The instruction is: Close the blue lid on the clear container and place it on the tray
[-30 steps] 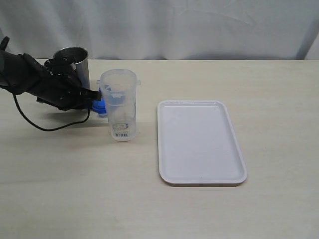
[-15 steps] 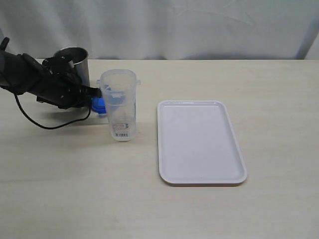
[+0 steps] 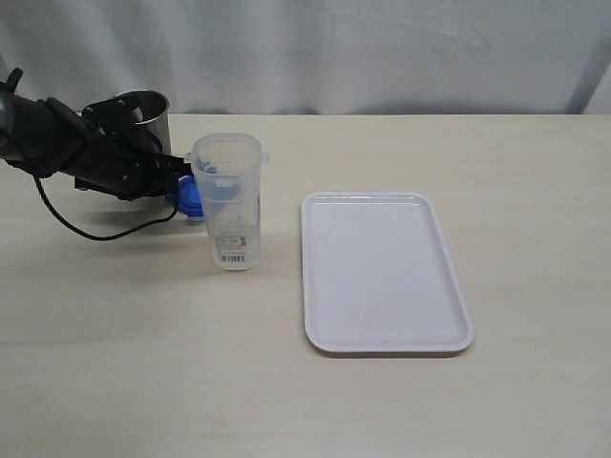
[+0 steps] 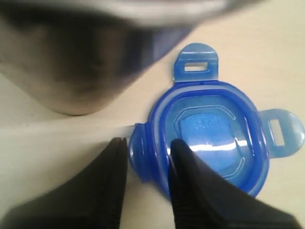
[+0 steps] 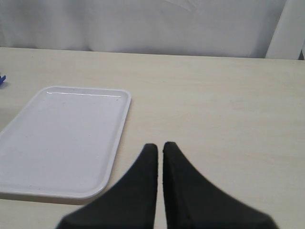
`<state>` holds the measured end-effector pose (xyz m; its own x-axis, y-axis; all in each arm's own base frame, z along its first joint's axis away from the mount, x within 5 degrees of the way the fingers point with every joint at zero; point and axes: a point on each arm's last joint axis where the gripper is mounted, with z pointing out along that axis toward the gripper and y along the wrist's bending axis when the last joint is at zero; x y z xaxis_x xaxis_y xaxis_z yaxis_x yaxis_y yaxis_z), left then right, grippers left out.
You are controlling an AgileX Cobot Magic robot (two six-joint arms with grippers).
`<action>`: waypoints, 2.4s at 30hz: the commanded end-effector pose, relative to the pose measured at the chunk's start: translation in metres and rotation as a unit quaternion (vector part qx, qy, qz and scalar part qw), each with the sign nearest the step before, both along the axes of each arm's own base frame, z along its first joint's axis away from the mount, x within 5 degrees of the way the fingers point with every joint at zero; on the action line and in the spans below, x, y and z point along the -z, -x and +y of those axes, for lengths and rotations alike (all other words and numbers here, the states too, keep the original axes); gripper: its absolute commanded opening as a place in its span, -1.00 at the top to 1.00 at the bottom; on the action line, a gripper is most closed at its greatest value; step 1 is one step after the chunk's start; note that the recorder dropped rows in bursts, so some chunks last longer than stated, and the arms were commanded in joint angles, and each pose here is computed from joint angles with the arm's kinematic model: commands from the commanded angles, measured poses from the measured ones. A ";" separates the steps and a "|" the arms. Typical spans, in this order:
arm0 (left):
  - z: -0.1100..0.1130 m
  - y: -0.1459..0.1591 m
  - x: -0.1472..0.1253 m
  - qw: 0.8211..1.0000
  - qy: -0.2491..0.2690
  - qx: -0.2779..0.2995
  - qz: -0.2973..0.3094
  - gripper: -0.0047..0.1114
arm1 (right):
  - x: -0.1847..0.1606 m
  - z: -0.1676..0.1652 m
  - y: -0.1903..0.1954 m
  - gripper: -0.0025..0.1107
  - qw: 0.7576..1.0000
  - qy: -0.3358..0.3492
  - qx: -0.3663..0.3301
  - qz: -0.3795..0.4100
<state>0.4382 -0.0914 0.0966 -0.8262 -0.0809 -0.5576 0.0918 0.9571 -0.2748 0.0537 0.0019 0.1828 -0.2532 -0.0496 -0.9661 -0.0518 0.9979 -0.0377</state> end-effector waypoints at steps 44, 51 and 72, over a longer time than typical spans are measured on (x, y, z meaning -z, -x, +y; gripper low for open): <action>-0.062 0.089 -0.218 0.881 -0.237 0.330 -0.243 0.92 | 0.000 0.000 0.000 0.88 1.000 -0.001 0.002 -0.002; -0.096 0.101 -0.227 0.832 -0.308 0.345 -0.307 0.92 | 0.000 0.000 0.000 0.88 1.000 -0.001 0.002 -0.002; -0.142 0.158 -0.194 0.632 -0.593 0.386 -0.316 0.92 | 0.000 0.000 0.000 0.88 1.000 -0.001 0.002 -0.002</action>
